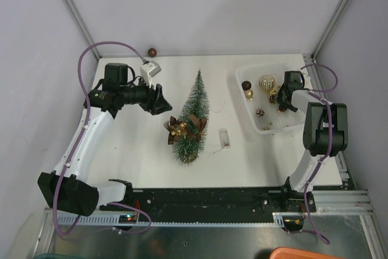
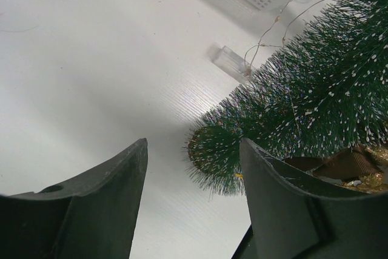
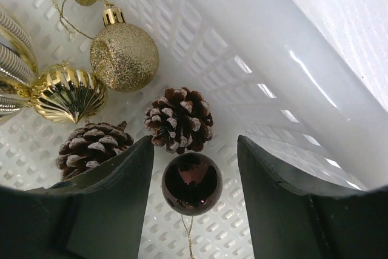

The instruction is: Decorate the small christmas tree

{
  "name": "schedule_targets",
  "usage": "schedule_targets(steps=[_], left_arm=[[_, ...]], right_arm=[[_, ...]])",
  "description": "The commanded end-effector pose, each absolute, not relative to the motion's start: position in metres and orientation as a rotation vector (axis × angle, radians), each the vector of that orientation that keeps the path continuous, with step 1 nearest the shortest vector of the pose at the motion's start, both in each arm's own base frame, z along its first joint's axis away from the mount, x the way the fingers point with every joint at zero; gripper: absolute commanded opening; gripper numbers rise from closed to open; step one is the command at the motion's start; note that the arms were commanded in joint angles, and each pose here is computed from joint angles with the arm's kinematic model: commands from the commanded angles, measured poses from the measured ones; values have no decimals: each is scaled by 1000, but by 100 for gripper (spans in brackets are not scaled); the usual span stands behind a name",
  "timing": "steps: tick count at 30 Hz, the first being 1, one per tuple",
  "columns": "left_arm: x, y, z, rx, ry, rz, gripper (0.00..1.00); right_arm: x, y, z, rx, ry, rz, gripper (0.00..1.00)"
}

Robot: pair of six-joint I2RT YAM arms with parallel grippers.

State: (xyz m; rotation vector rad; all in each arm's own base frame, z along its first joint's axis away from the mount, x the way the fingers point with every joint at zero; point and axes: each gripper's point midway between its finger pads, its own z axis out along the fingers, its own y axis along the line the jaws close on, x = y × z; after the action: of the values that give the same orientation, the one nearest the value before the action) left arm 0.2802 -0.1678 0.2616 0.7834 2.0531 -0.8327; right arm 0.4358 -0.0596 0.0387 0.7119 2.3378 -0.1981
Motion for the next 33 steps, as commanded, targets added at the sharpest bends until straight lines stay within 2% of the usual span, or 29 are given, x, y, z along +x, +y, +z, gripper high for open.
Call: schedule_targets(steps=[1,8,18,23,28,33], left_arm=[[282,-166,264,802,2028,-821,67],[280,-167,263,803,2028,-828,67],[278,-166,262,802,2029,-823,67],[277,-166,265,802,2021,-828,67],[274,-168,270,805,2006,-840,67],[271,-169,275,811,1988,-854,67]], right_arm=[[445,-67,48,734,2271,-220,60],[451,-65,68,702,2219,-228,56],[451,-54,68,677,2211,-206,40],[447,-47,84,655,2188,-199,36],[437,-17,137,587,2118,-124,36],[406,14,202,526,2043,62,37]])
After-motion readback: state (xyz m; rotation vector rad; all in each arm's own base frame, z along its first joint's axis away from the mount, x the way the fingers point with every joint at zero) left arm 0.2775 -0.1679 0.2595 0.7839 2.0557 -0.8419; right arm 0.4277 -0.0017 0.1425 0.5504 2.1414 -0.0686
